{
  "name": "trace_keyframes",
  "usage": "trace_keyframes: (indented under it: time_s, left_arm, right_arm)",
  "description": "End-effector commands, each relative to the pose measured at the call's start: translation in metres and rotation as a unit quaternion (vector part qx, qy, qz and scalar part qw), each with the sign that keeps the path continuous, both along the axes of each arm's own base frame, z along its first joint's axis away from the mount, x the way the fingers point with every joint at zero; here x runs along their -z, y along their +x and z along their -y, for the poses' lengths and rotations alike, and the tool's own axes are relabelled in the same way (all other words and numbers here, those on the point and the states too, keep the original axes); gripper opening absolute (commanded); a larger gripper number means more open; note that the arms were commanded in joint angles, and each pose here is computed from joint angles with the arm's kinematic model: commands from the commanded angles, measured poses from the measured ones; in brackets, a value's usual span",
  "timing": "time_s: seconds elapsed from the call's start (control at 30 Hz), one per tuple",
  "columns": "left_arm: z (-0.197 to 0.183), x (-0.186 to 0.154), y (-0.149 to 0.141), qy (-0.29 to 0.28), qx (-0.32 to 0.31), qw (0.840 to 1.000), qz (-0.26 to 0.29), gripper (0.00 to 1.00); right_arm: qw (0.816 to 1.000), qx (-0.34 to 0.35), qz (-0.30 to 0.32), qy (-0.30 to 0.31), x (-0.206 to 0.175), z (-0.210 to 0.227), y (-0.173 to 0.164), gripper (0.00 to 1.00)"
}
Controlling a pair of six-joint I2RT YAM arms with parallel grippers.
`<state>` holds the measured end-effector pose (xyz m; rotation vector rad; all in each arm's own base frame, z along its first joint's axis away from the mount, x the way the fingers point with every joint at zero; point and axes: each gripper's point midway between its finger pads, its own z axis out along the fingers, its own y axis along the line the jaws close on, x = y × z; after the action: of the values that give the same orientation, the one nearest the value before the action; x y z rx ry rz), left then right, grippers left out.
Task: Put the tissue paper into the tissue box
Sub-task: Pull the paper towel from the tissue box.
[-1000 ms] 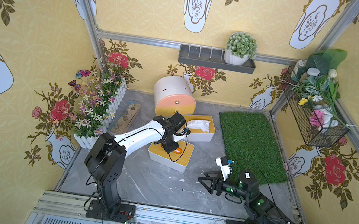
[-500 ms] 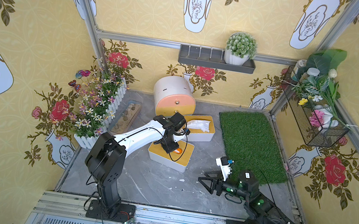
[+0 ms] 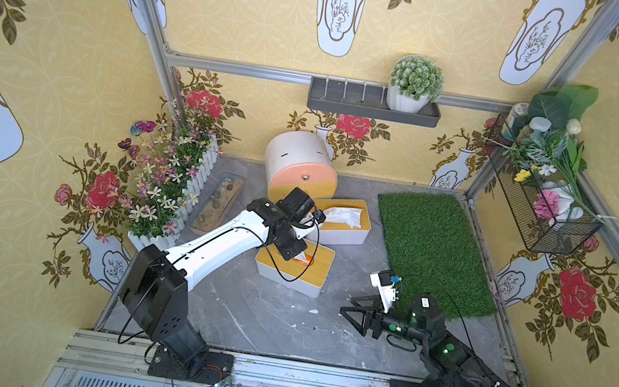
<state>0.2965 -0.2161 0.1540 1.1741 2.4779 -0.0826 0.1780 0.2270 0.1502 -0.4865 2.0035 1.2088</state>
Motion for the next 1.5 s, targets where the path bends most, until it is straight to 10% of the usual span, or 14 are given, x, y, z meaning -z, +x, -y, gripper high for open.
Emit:
trace_keyframes:
  time_s: [0.0, 0.6, 1.17, 1.47]
  left_arm:
    - [0.002, -0.008, 0.005, -0.017, -0.007, 1.000, 0.023, 0.00]
    - [-0.007, -0.027, 0.010, -0.046, -0.039, 0.996, 0.066, 0.10]
    - [-0.052, -0.086, 0.029, -0.083, -0.149, 0.962, 0.215, 0.99]
    - [-0.082, -0.072, 0.048, -0.150, -0.253, 0.945, 0.141, 1.00]
  right_arm:
    - [1.000, 0.000, 0.030, 0.005, -0.015, -0.006, 0.005, 0.77]
    - [0.987, -0.006, 0.126, -0.103, -0.043, -0.076, 0.069, 0.74]
    - [0.987, 0.012, 0.109, -0.117, -0.027, -0.081, 0.080, 0.73]
    - [0.996, 0.014, 0.037, -0.076, -0.009, -0.073, 0.040, 0.83]
